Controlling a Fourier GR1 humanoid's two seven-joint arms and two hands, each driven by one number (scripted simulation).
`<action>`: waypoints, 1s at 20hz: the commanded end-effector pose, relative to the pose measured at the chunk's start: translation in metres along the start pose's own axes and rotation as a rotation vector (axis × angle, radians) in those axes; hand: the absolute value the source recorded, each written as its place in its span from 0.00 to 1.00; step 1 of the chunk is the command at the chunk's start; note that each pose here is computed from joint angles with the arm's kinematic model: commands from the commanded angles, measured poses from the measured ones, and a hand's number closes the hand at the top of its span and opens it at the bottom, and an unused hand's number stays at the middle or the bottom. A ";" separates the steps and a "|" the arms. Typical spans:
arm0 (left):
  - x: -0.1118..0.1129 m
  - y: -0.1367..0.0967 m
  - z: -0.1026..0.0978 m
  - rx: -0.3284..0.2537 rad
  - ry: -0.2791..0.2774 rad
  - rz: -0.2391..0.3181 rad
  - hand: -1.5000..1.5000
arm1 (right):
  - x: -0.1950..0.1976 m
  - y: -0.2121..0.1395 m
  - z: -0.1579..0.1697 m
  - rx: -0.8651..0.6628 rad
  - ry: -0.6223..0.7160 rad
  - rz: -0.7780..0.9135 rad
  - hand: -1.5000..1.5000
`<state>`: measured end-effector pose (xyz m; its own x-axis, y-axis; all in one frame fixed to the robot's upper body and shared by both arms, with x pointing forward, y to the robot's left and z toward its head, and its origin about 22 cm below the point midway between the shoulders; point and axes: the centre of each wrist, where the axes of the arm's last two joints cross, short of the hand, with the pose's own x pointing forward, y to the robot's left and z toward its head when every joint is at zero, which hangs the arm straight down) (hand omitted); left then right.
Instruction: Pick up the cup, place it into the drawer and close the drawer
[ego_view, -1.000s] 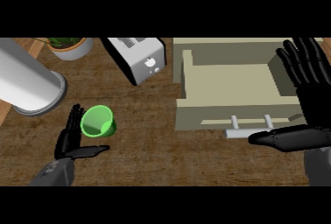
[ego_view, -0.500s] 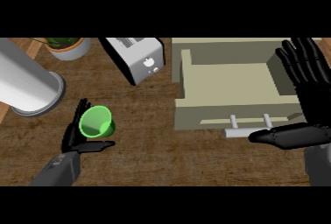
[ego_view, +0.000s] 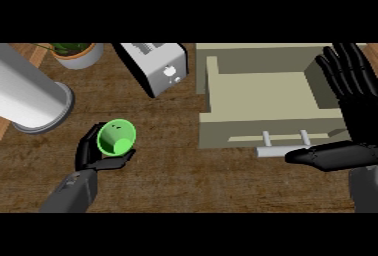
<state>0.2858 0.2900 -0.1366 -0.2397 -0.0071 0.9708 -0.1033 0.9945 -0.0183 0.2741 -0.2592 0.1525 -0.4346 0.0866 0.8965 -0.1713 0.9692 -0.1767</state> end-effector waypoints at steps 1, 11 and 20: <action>-0.008 -0.007 0.017 0.067 -0.150 -0.113 1.00 | 0.002 -0.002 0.001 -0.006 -0.005 -0.004 0.00; 0.010 -0.026 -0.024 0.059 -0.284 0.152 1.00 | 0.005 -0.014 0.004 -0.020 0.011 -0.006 0.00; 0.080 -0.082 -0.116 -0.175 -0.354 0.178 1.00 | -0.002 0.004 0.011 -0.053 0.020 0.011 0.00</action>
<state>0.3645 0.2401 -0.0639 -0.4965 0.1108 0.8609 0.0312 0.9935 -0.1099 0.2692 -0.2645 0.1470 -0.4169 0.1001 0.9034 -0.1438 0.9741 -0.1743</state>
